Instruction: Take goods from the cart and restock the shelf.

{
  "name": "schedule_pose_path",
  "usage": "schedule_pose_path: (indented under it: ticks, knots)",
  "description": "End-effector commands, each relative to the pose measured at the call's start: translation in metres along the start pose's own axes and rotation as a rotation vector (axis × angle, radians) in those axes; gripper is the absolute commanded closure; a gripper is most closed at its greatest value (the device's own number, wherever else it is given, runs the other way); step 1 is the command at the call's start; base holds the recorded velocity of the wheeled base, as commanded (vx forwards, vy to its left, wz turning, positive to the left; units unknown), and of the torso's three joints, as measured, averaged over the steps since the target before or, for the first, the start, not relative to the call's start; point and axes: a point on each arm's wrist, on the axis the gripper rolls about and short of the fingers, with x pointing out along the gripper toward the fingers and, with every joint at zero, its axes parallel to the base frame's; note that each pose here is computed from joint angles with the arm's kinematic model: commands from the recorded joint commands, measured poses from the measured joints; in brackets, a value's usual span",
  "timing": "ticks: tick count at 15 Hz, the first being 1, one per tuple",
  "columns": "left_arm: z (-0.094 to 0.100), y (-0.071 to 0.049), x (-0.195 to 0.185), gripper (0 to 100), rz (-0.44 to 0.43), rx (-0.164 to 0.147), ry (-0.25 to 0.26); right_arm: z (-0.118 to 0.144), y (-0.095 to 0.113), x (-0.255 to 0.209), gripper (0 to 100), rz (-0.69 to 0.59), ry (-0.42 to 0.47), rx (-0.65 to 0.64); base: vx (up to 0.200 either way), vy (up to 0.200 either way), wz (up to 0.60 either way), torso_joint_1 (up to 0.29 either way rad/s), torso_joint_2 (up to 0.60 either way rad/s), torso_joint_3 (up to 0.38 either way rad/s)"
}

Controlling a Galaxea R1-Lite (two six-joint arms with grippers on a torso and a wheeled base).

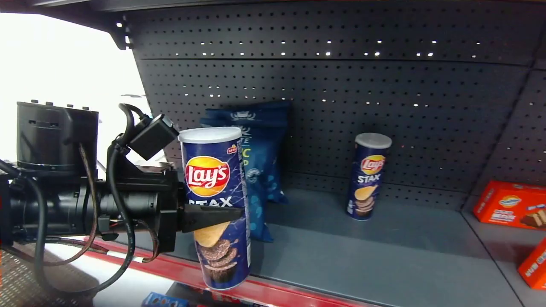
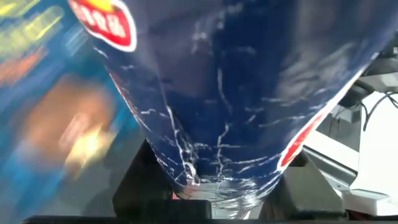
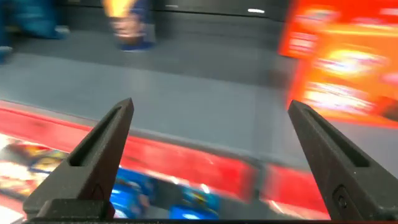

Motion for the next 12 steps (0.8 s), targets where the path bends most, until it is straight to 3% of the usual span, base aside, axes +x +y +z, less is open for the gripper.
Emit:
schedule_pose_path:
  ticks: [1, 4, 12]
  knots:
    - [-0.0007, 0.0017, 0.0020, 100, -0.001, -0.004, 0.005, 0.0000, 0.0000, 0.0000, 0, 0.000, -0.001, 0.000, 0.000, 0.000, -0.60, -0.002, 0.01, -0.002]
    - [-0.0005, 0.0014, 0.0017, 100, -0.001, -0.003, 0.004, 0.0000, 0.0000, 0.0000, 0, 0.000, -0.001, 0.000, 0.000, 0.000, -0.60, -0.001, 0.00, 0.002]
    - [0.0027, -0.0012, -0.0011, 100, 0.005, 0.006, -0.004, 0.0001, -0.0001, 0.0010, 0, 0.009, 0.019, -0.003, 0.000, 0.000, 0.00, 0.000, 0.00, 0.000]
